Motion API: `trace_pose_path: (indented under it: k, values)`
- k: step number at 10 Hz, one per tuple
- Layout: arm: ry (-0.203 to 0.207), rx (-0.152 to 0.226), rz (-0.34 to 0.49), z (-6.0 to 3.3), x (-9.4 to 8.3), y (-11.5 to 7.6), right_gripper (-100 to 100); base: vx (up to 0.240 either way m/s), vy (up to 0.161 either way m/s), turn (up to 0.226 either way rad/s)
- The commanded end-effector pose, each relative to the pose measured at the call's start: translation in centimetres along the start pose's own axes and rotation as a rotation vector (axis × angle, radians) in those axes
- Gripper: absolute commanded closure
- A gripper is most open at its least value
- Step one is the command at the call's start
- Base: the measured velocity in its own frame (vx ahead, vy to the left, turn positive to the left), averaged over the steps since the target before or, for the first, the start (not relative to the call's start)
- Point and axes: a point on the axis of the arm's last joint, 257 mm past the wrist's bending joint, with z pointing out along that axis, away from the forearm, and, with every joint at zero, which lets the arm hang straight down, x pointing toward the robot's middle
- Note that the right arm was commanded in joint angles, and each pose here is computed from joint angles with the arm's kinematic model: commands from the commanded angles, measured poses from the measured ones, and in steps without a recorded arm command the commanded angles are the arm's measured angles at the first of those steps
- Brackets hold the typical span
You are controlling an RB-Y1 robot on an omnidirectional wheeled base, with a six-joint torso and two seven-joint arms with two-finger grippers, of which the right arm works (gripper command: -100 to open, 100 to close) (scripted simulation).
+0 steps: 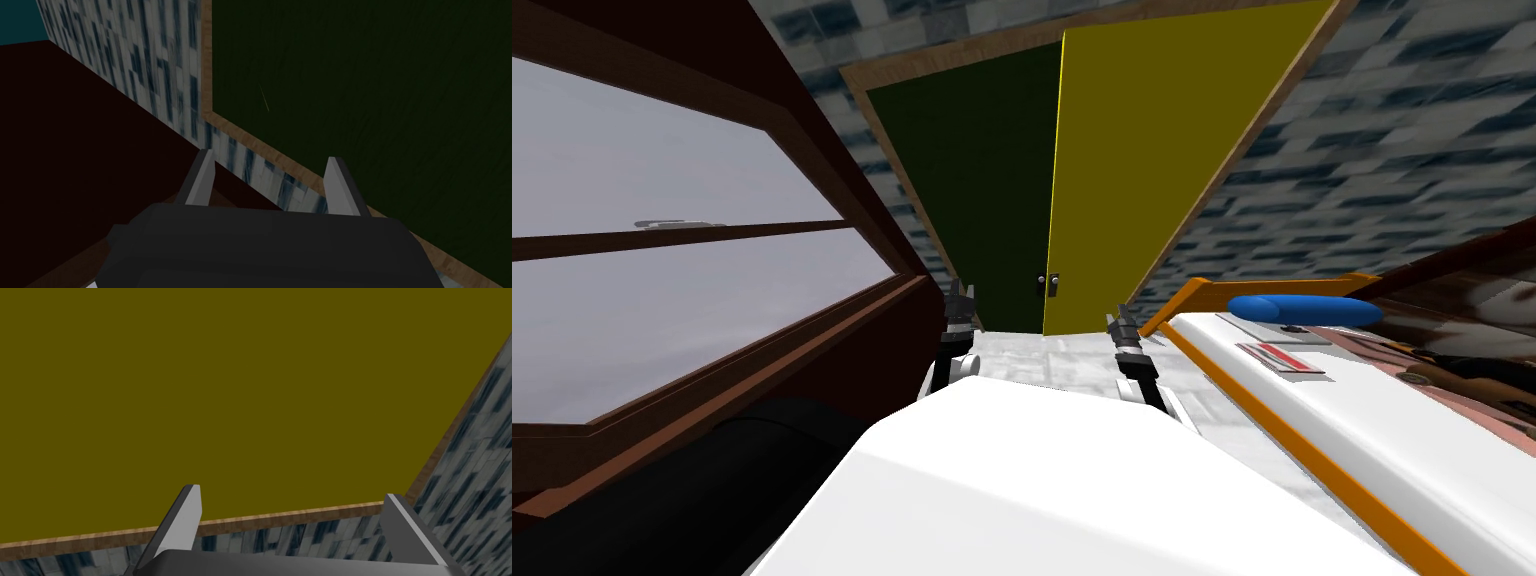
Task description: Pull the door open
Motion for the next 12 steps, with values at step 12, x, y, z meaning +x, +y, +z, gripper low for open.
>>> trace_pose_path:
  k: [12]
  values:
    - [-0.010,0.226,0.044,-0.53,-0.4,-10.1,-100,0.125,0.060,0.067]
